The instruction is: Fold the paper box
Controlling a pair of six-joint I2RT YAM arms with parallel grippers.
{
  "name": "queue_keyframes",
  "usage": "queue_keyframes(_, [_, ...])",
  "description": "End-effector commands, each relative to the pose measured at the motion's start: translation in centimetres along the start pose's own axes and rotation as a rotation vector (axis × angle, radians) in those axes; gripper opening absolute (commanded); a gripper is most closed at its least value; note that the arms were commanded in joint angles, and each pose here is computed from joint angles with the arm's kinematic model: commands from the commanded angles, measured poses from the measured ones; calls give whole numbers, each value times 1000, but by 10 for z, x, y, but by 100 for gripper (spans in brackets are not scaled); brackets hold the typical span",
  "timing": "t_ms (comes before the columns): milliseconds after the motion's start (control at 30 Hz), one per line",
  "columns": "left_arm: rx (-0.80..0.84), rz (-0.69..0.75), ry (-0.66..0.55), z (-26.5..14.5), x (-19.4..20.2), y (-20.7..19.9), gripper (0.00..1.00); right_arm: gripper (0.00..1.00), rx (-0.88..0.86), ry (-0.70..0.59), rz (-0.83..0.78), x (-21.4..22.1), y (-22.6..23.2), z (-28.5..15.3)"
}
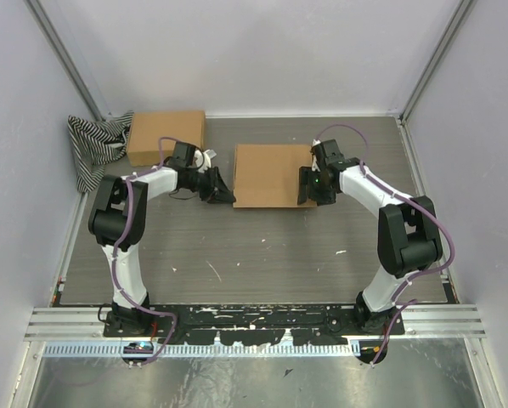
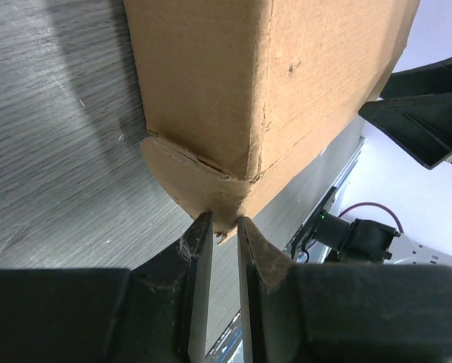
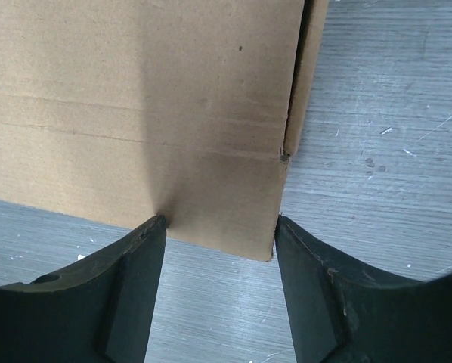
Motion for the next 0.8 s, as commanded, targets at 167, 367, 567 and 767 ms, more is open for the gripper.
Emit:
queue_keyframes(167, [21,13,-12,0,-6,-5,26,64,28,-77,5,-9,0,11])
queue_keyframes(367, [-17,23,-42,2,-8,-1,26,64,68,-101,25,-5,-7,27])
queue_keyframes(567, [0,48,-48,-1,-6,-11,34,65,-51,-137,7,-6,3,10])
queue_keyframes(767, [-188,127,-150,-25,-6,-19,64,75,-69,-189,-13,-11,7,-15])
Point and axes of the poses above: each gripper's point midway between its finger pads, its own z axis out along the fingers, its own y axis along the line the jaws close on, x = y × z, the point moved 9 cm from there along -z, back along the fingers, and after that the axes turned 7 degrees about z, right-handed, at the moved point
